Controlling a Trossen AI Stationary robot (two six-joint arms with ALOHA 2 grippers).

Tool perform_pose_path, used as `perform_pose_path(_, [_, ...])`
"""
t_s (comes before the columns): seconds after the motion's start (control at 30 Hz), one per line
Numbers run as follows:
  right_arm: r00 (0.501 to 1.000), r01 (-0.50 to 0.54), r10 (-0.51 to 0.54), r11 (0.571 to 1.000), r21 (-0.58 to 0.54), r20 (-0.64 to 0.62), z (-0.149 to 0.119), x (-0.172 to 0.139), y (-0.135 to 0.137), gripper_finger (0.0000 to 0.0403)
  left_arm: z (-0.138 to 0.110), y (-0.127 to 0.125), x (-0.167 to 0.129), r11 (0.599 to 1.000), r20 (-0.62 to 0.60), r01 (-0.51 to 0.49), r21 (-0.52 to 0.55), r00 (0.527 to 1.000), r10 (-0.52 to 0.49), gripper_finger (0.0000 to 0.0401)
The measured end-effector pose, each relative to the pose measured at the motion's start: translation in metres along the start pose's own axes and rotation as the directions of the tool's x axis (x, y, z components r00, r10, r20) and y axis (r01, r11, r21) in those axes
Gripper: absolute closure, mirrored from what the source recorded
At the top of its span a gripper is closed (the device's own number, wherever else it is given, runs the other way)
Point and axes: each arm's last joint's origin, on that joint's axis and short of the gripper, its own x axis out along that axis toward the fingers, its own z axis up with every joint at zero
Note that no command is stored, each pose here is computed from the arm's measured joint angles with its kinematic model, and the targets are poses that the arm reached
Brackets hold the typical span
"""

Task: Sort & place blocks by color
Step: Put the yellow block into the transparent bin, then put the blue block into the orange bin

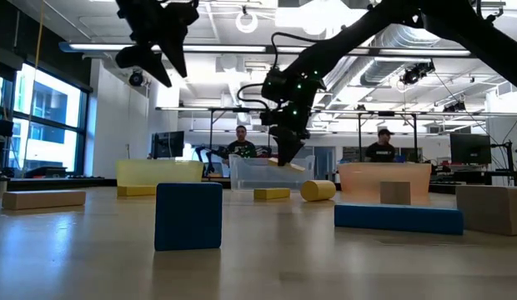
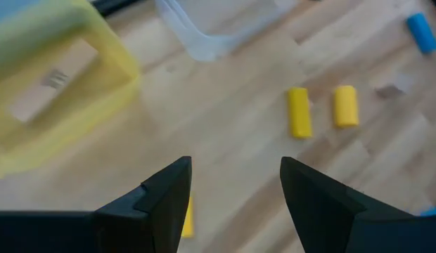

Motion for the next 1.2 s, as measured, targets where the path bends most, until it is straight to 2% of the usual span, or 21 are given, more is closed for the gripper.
perform_pose_path(0.13, [1.000, 0.000, 0.000, 1.000, -0.001, 0.001, 0.000, 0.000, 0.000, 0.0255, -0.004, -0.005, -0.001, 0.997, -0.047, 0.071, -0.006, 0.996, -0.071, 0.0192])
perform_pose_path(0.27, [1.000, 0.002, -0.002, 1.000, -0.018, 0.016, 0.002, -0.001, 0.001, 0.0252, -0.007, -0.010, -0.001, 0.995, -0.066, 0.095, -0.041, 0.993, -0.097, 0.0192])
perform_pose_path(0.63, [1.000, -0.019, 0.019, 0.997, -0.071, 0.011, 0.004, -0.005, 0.001, 0.0250, -0.013, -0.009, -0.002, 0.983, -0.114, 0.048, -0.176, 0.991, -0.069, 0.0190])
perform_pose_path(0.9, [0.995, -0.045, 0.051, 0.996, -0.073, 0.082, 0.026, -0.043, -0.007, 0.0249, -0.024, -0.009, -0.004, 0.974, -0.199, -0.022, -0.225, 0.980, -0.024, 0.0166])
perform_pose_path(1.2, [0.982, -0.016, 0.027, 0.998, -0.056, 0.189, 0.045, -0.084, -0.023, 0.0249, -0.060, -0.036, -0.010, 0.973, -0.312, -0.026, -0.228, 0.949, -0.048, 0.0166])
